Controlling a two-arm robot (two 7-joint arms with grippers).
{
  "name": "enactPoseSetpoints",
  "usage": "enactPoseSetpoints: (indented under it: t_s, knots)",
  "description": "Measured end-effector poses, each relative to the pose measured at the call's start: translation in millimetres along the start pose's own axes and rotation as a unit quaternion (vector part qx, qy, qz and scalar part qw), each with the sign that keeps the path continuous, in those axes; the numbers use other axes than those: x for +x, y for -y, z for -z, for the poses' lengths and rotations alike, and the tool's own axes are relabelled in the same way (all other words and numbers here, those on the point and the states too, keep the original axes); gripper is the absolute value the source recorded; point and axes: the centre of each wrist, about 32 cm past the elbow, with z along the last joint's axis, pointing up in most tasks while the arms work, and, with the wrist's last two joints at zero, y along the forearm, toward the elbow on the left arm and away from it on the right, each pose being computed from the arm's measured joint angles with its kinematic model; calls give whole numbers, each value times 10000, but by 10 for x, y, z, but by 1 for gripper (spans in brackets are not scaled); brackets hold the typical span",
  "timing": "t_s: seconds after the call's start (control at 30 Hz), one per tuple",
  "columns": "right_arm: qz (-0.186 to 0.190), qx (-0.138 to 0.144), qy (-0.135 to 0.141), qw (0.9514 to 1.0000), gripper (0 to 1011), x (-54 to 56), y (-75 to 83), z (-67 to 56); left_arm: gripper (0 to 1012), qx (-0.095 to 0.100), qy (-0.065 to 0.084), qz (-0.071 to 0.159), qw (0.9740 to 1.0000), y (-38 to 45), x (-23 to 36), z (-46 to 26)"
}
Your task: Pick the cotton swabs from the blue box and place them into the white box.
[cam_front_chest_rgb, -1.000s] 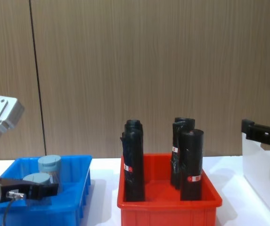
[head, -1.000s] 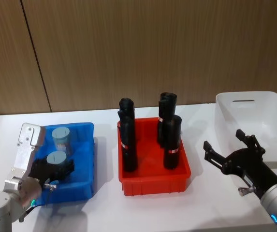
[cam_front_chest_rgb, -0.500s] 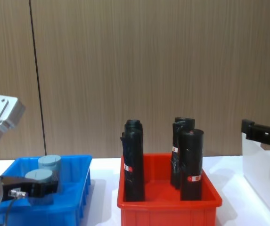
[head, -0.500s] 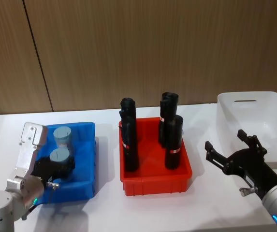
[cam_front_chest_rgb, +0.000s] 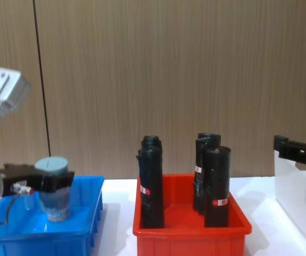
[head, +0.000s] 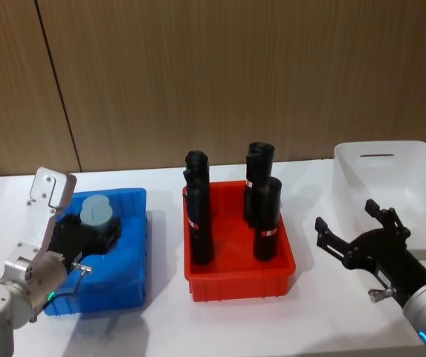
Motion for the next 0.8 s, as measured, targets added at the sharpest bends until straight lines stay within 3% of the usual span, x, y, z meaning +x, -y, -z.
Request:
enactPoseSetpoints:
  t_s: [0.2, 0.43, 0.47, 0.57, 0.67, 0.8]
  knots:
    - [0, 0, 0, 10000, 1002, 0, 0, 0, 660, -263, 132, 233, 9993, -117, -34, -211]
    - [0, 0, 0, 10000, 1002, 0, 0, 0, 660, -504, 125, 648, 9965, -229, -63, -433]
    - [0, 0, 0, 10000, 1002, 0, 0, 0, 660, -504, 125, 648, 9965, -229, -63, -433]
    - [0, 0, 0, 10000, 1002, 0, 0, 0, 660, -591, 93, 894, 9942, -265, -68, -526]
    - [0, 0, 1, 10000, 1002, 0, 0, 0, 660, -627, 68, 1045, 9925, -277, -69, -575]
    - [0, 0, 0, 10000, 1002, 0, 0, 0, 660, -678, 24, 1377, 9881, -283, -62, -669]
